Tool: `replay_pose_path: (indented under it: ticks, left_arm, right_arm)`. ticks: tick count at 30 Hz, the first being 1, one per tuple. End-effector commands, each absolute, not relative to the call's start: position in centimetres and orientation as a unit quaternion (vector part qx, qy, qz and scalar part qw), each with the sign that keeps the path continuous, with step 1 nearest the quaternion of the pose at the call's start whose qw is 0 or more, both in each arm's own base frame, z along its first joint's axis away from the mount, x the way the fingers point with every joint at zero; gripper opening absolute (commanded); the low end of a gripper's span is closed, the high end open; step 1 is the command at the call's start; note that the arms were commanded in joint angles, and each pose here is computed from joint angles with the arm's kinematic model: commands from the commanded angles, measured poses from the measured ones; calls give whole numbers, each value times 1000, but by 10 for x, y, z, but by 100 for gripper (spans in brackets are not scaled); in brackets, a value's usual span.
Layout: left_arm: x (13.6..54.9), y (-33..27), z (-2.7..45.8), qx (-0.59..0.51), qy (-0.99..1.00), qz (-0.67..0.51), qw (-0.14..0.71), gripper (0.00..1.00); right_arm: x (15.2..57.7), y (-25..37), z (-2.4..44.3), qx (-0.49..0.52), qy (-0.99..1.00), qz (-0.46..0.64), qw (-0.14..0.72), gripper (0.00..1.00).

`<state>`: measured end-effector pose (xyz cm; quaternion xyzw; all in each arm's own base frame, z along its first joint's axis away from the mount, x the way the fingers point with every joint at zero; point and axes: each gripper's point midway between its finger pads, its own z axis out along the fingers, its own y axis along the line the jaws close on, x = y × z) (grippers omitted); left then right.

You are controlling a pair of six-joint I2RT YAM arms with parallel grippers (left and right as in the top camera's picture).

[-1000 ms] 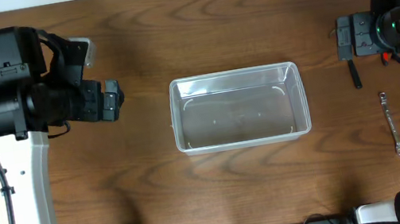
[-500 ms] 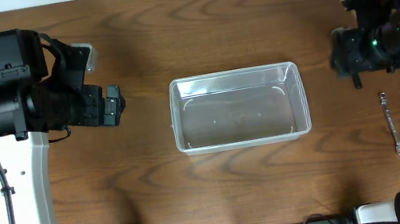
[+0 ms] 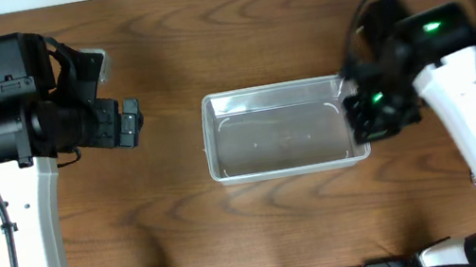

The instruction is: Pack container

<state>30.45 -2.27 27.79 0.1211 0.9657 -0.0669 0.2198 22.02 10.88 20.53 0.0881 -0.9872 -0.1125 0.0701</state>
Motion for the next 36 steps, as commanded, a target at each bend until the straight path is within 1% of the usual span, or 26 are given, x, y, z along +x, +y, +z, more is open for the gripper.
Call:
replay_pose_path:
  ticks: [1,6,12,15,20,27,32,36]
  left_arm:
    - [305,-21,281,119,965,-59,225,98]
    - [309,-21,283,120,963,-57,235,98]
    - [312,-21,285,120,962,-57,241,98]
    - [313,-21,285,120,961,-56,243,98]
    - [313,-21,285,120,961,-56,244,98]
    - [313,-21,285,120,961,-56,244,98]
    - [313,-21,285,120,961,-56,244,98]
    - [313,-20,285,120,961,-54,243,98]
  right_arm:
    - [203,130,201,91,-986,-107,93,1]
    - [182,151,208,113,-985,-97,85,1]
    - [171,143,207,87,-995,-18,47,1]
    - [163,145,198,82,-996,-5,43,1]
    - [149,146,171,90,-995,2,46,1]
    - [160,154,130,89,-996,-18,14,1]
    - [179,158,111,89,-995,-17,-32,1]
    - [185,159,101,86,-995,-18,-47,1]
